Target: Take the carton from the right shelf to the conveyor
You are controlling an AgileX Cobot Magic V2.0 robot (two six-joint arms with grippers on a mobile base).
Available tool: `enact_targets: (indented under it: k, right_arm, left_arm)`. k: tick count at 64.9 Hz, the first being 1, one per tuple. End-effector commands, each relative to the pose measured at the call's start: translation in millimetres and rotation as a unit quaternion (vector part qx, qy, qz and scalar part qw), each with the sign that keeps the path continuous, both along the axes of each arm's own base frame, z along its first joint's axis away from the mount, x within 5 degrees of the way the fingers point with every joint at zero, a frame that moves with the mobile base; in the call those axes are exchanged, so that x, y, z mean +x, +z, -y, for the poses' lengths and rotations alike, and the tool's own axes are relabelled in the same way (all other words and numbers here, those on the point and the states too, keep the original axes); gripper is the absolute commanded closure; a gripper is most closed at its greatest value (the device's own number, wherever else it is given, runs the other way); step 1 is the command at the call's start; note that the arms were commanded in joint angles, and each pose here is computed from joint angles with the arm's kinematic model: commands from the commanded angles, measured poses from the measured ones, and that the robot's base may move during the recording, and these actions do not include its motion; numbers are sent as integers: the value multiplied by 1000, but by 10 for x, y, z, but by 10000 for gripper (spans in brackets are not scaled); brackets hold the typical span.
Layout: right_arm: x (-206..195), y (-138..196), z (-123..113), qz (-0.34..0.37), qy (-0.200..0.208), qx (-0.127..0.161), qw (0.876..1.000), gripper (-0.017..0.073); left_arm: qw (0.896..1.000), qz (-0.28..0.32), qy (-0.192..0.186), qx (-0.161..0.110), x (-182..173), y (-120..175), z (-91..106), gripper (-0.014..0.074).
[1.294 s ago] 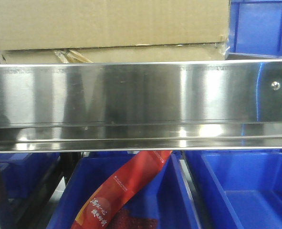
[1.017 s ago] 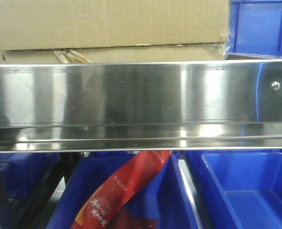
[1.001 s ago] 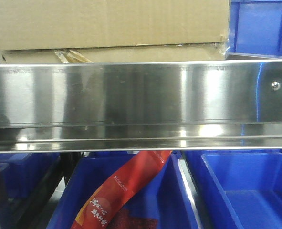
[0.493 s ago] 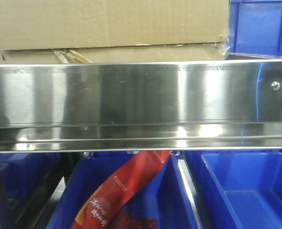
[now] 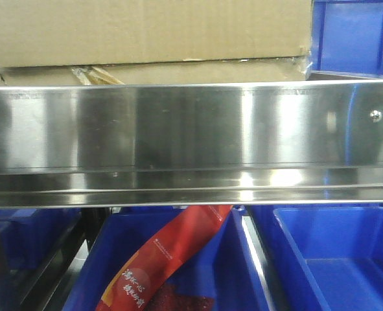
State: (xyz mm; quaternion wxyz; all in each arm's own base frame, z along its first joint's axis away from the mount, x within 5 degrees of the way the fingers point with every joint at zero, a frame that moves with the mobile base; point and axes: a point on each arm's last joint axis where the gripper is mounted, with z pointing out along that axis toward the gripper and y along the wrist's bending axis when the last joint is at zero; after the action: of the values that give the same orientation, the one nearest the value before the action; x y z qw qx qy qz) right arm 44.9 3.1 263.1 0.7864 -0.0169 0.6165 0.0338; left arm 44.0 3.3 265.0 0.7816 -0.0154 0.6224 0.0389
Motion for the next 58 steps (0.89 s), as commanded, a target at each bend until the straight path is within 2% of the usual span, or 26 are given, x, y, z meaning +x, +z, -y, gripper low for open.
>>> enact_targets:
  k: [1, 5, 10, 15, 23, 29, 38, 44, 53, 58]
  right_arm:
    - [-121, 318, 8, 38, -2, 1, 999, 594]
    - [-168, 506, 10, 53, -1, 2, 999, 515]
    - [-180, 696, 11, 66, -2, 3, 998, 349]
    - [-180, 888, 12, 81, -2, 4, 997, 165]
    - [-110, 1080, 7, 77, -2, 3, 997, -8]
    - [16, 1113, 1, 64, -3, 3, 998, 1]
    - [216, 1170, -3, 78, -7, 6, 997, 1]
    - [339, 1242, -28, 49, 9, 26, 998, 1]
    - [540, 1378, -133, -38, 53, 23, 998, 1]
    - [676, 1492, -238, -79, 88, 15, 993, 1]
  left_arm:
    - [999, 8, 11, 30, -111, 271, 4, 594]
    - [999, 10, 19, 48, -186, 487, 1, 566]
    - [998, 8, 27, 57, -241, 738, -3, 482]
    - [998, -1, 29, 56, -251, 960, -8, 343]
    - [998, -20, 29, 53, -165, 1253, -18, 158]
    - [997, -43, 28, 50, -39, 1370, -29, 93]
    - [998, -62, 3, 18, 189, 1467, -16, 98]
    - [996, -80, -44, -8, 317, 1501, 44, 98]
    - [985, -119, -121, -1, 530, 1612, 196, 98]
    - [975, -138, -175, 7, 699, 1723, 355, 98]
